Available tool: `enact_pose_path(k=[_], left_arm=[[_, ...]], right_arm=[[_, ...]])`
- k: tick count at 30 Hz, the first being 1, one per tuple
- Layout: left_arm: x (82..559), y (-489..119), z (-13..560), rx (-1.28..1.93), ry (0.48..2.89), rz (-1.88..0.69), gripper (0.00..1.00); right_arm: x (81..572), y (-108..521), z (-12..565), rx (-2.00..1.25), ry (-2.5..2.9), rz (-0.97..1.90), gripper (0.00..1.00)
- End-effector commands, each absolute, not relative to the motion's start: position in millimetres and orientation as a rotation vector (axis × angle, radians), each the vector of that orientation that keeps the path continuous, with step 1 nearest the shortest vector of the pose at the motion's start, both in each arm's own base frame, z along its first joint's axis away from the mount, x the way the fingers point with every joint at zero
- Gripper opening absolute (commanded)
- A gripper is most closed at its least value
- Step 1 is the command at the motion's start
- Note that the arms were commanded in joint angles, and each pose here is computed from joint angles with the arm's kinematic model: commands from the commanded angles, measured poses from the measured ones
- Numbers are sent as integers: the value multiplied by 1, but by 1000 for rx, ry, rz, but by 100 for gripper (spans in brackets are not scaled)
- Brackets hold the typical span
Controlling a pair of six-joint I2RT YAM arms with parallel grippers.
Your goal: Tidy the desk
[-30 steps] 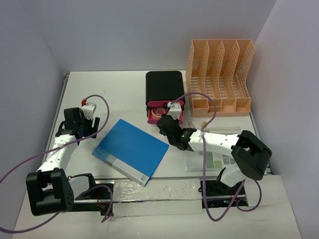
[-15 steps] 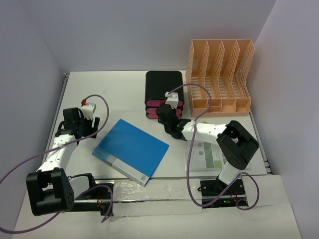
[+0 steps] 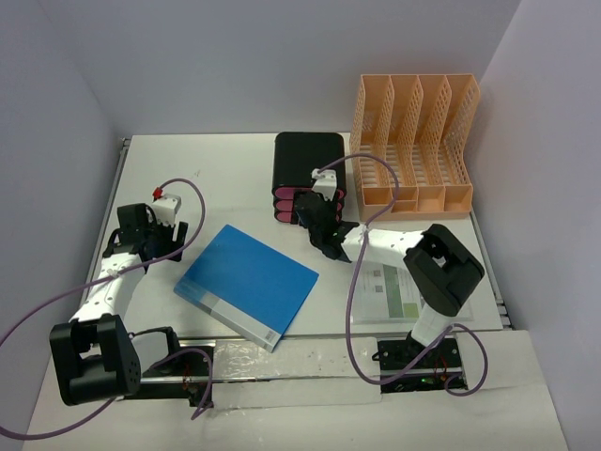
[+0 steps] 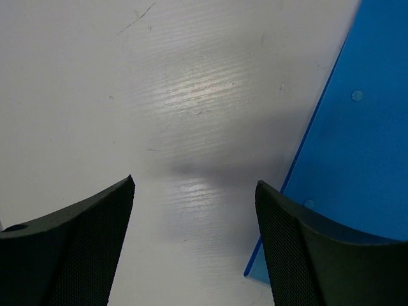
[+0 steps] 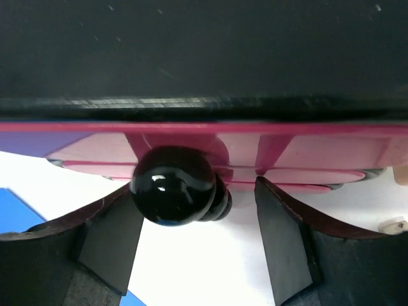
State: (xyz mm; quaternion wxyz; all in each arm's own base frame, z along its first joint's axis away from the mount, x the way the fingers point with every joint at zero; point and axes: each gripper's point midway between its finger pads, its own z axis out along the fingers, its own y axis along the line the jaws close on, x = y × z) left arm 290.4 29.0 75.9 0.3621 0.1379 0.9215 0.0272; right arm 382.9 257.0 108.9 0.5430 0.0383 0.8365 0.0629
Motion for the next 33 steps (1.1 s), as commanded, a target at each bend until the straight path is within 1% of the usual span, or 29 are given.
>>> enact_pose_path(k=[1,5,7,11,12,20,33], left_arm=[[297,27,86,368,2337,42,82],[296,25,87,373,2335,27,82],[296,24,88,378,2331,14,82],[296,24,90,378,2326,7,82],[296,24,90,379,2326,5,82],[295,23,91,383,2325,-20,82],[294,23,93,386,2318,-51,82]], right_arm=[[380,250,123,180,1941,218,75],[370,247,104,201,1982,243,75],[368,251,94,200,2015,250,72],[372,260,79,193,2068,213,69],[374,261,72,194,2084,187,67],[385,256,68,250,2064,112,56],[390,251,48,284,2097,8,54]])
